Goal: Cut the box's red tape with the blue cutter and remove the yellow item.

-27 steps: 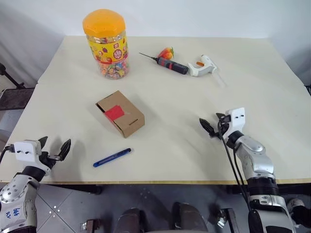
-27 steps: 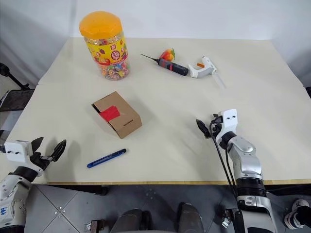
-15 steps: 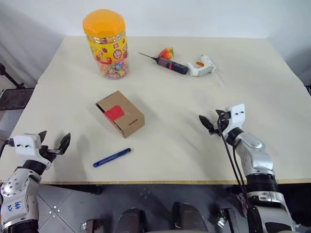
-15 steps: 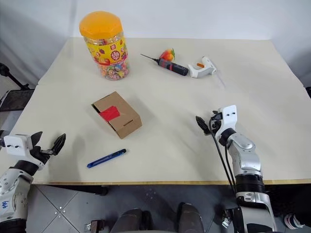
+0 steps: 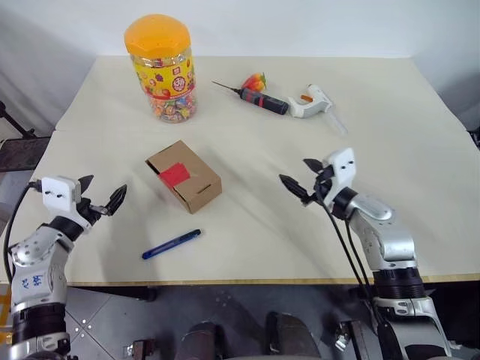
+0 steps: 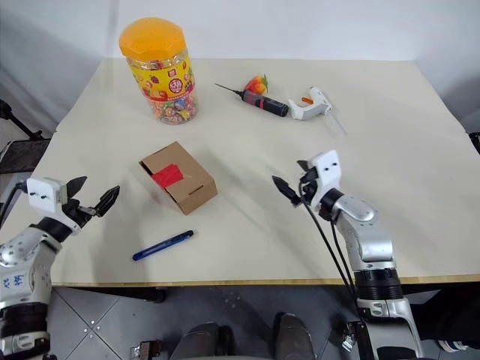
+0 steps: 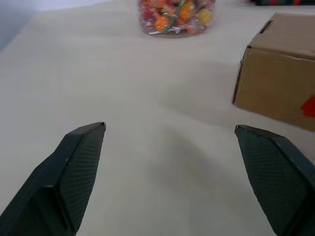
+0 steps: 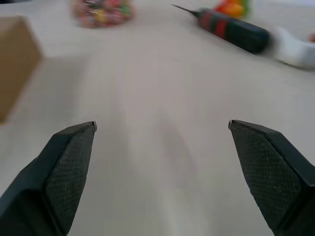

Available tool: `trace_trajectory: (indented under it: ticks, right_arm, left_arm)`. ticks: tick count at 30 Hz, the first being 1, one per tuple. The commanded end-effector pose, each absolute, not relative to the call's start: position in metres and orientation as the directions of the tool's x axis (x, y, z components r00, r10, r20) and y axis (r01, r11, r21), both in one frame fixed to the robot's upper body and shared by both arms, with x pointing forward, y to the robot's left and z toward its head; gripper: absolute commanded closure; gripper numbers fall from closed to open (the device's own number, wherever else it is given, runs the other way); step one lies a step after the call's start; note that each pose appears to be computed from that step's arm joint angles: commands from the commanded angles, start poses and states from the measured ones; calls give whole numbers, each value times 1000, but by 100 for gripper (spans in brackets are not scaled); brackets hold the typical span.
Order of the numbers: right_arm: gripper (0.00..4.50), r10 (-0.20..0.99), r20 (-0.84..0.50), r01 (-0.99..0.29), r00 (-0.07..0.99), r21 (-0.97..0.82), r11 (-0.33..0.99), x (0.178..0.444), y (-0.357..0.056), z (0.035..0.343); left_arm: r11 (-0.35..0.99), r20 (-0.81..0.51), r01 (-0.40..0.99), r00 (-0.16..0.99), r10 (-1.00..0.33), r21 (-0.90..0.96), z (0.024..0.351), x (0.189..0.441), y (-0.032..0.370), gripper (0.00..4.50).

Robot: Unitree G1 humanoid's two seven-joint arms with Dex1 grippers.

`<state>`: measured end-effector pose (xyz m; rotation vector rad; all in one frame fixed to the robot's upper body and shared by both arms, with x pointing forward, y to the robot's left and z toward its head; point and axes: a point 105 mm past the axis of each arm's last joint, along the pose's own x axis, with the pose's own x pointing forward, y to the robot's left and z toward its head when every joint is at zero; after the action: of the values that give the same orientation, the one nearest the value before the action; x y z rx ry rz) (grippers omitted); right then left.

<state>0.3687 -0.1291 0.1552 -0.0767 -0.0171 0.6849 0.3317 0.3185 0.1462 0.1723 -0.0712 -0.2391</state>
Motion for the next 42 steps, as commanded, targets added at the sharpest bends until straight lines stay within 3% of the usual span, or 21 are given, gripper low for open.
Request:
trace_trajectory:
  ticks: [1, 3, 6, 12, 13, 18, 19, 25, 33, 42]
  right_arm:
    - [59, 702, -53, -702, 710, -129, 700, 365, -115, 171]
    - [124, 716, -90, -720, 692, -155, 676, 366, -112, 170]
    - [227, 722, -102, -728, 684, -163, 666, 372, -107, 173]
    - [434, 732, -132, -741, 668, -203, 640, 389, -92, 177]
    - [450, 739, -130, -747, 661, -208, 631, 391, -87, 178]
    - [450, 768, -122, -771, 629, -230, 595, 404, -60, 180]
    - [450, 776, -122, -778, 618, -234, 583, 406, -52, 180]
    - [450, 796, -133, -797, 591, -251, 550, 415, -25, 174]
    - [450, 856, -141, -852, 498, -265, 452, 398, -5, 182]
    - [450, 927, -197, -930, 319, -252, 266, 331, 12, 188]
  left_arm:
    - [960, 107, 182, 972, -208, 211, 166, 347, 340, 0]
    - [954, 119, 209, 964, -238, 214, 170, 354, 339, 0]
    - [943, 97, 279, 949, -299, 181, 163, 359, 330, 58]
    - [900, 51, 412, 905, -423, 143, 151, 361, 307, 240]
    - [890, 42, 434, 895, -443, 138, 149, 361, 303, 272]
    - [870, 6, 477, 877, -481, 123, 142, 364, 292, 432]
    - [865, 16, 486, 871, -491, 122, 143, 367, 287, 442]
    - [849, 42, 515, 851, -523, 121, 143, 379, 265, 442]
    - [806, 75, 578, 805, -589, 123, 151, 405, 223, 442]
    - [741, 75, 664, 738, -671, 100, 156, 431, 163, 442]
